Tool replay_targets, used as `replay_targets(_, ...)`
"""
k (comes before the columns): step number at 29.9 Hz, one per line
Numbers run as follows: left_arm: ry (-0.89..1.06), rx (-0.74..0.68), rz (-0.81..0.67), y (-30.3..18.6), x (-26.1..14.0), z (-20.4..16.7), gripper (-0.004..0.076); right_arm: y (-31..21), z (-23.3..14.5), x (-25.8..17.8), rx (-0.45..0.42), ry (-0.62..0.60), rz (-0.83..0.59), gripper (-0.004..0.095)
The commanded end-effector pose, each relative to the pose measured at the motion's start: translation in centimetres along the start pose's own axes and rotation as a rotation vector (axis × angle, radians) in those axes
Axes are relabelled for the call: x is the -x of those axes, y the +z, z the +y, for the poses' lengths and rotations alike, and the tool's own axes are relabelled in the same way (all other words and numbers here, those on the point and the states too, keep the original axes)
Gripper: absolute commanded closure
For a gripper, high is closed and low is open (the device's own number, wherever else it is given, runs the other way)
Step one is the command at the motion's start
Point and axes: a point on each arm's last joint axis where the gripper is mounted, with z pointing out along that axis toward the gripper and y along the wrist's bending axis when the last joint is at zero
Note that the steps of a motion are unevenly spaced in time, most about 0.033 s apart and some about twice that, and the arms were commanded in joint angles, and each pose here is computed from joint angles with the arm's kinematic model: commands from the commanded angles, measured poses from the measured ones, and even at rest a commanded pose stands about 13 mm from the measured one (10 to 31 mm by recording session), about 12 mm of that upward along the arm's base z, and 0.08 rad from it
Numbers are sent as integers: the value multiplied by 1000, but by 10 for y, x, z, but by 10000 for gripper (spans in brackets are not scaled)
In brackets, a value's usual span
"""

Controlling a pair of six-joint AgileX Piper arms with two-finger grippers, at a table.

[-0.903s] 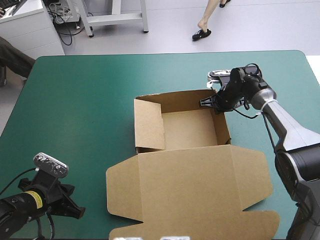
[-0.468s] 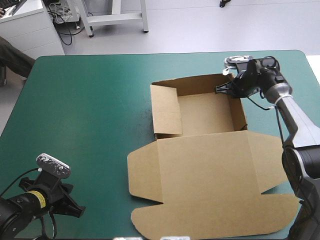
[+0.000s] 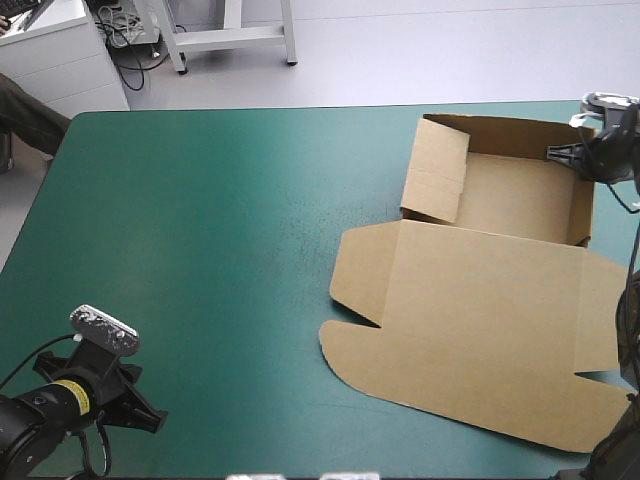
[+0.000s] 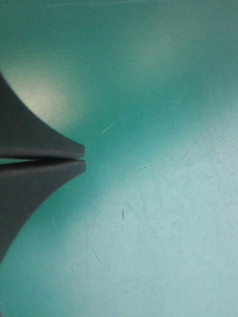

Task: Fold the box

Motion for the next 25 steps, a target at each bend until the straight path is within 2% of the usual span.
replay_targets(1, 2, 5, -60, -5, 9, 1, 756, -32, -36, 13, -51, 68, -138, 931)
replay_targets(6, -2, 0, -59, -5, 9, 1, 756, -35, -75, 7, -106, 146, -135, 931)
replay_targets(11, -2, 0, -59, -5, 9, 1, 756, -37, -97, 3, -138, 188, -134, 928)
replay_targets(15, -3, -2, -59, -5, 9, 0, 756, -38, -107, 1, -157, 205, -133, 868)
replay_targets(18, -5, -6, -59, -5, 9, 0, 756, -39, -113, -1, -166, 208, -130, 713)
replay_targets(23, -7, -9, -58, -5, 9, 0, 756, -39, -115, -3, -167, 203, -114, 332)
replay_targets(25, -7, -9, -58, -5, 9, 0, 756, -39, -114, -4, -165, 204, -104, 265)
